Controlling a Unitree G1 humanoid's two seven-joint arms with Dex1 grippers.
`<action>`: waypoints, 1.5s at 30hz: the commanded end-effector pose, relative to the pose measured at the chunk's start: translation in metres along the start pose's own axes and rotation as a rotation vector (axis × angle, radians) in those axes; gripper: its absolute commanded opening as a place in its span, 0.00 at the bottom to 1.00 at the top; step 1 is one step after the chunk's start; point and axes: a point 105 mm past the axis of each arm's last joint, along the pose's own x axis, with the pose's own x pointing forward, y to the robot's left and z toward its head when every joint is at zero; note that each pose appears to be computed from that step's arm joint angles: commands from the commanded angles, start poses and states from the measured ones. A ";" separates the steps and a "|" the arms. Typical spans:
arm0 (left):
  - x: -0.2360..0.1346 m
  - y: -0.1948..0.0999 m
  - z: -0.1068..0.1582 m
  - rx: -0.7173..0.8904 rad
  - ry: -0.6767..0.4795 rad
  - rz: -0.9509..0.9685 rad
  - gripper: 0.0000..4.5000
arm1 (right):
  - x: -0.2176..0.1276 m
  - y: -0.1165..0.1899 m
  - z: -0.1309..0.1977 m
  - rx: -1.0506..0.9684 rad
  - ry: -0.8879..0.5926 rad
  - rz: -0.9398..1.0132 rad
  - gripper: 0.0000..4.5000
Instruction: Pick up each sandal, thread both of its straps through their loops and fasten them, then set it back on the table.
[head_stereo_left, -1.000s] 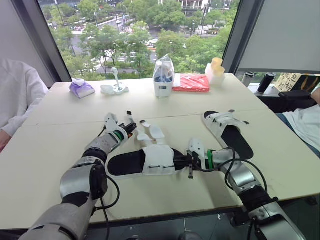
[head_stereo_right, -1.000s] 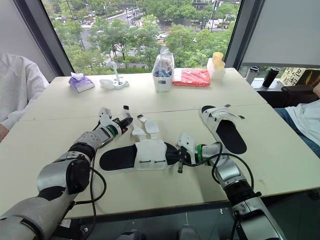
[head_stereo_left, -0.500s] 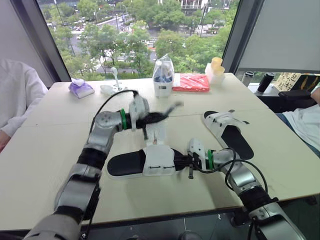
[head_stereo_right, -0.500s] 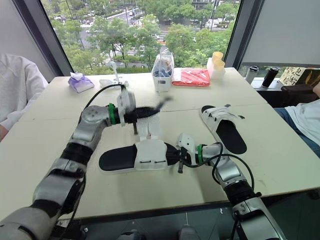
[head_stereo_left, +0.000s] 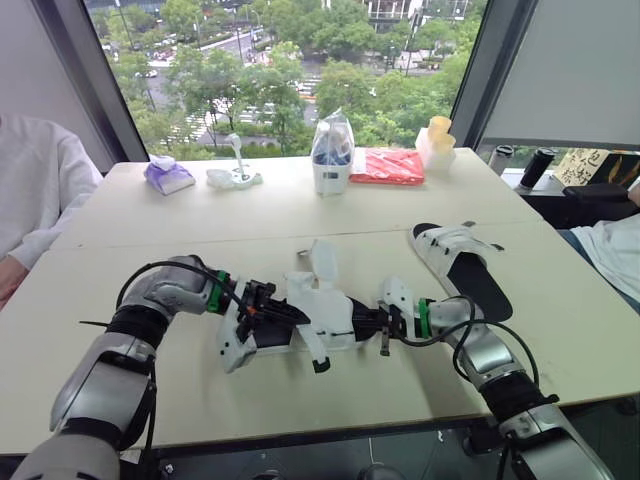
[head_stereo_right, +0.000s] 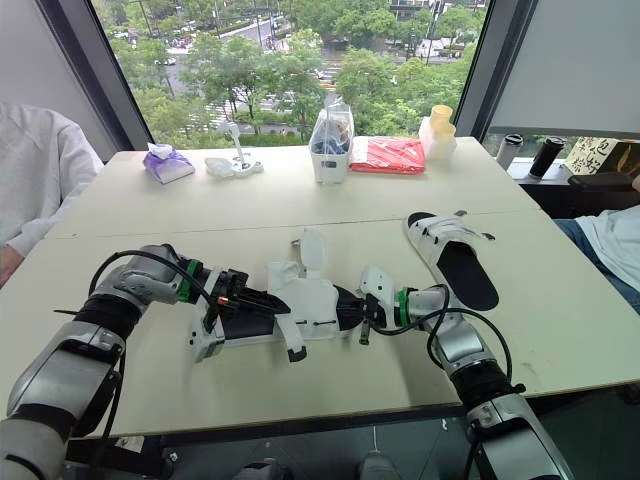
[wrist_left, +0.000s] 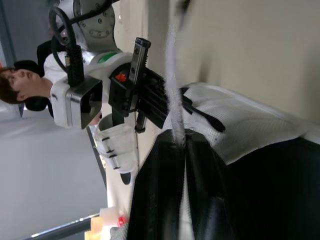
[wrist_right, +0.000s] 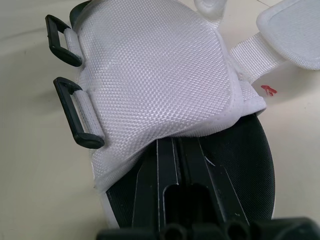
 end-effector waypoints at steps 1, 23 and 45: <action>-0.008 0.013 -0.006 0.030 0.038 0.076 0.51 | -0.001 0.000 -0.021 0.040 0.084 -0.018 0.00; -0.040 0.008 0.054 -1.799 0.099 0.598 0.91 | -0.003 0.002 -0.037 0.103 0.120 0.014 0.00; 0.020 -0.044 0.057 -1.905 0.030 0.374 0.91 | -0.003 0.016 -0.043 0.139 0.139 0.019 0.00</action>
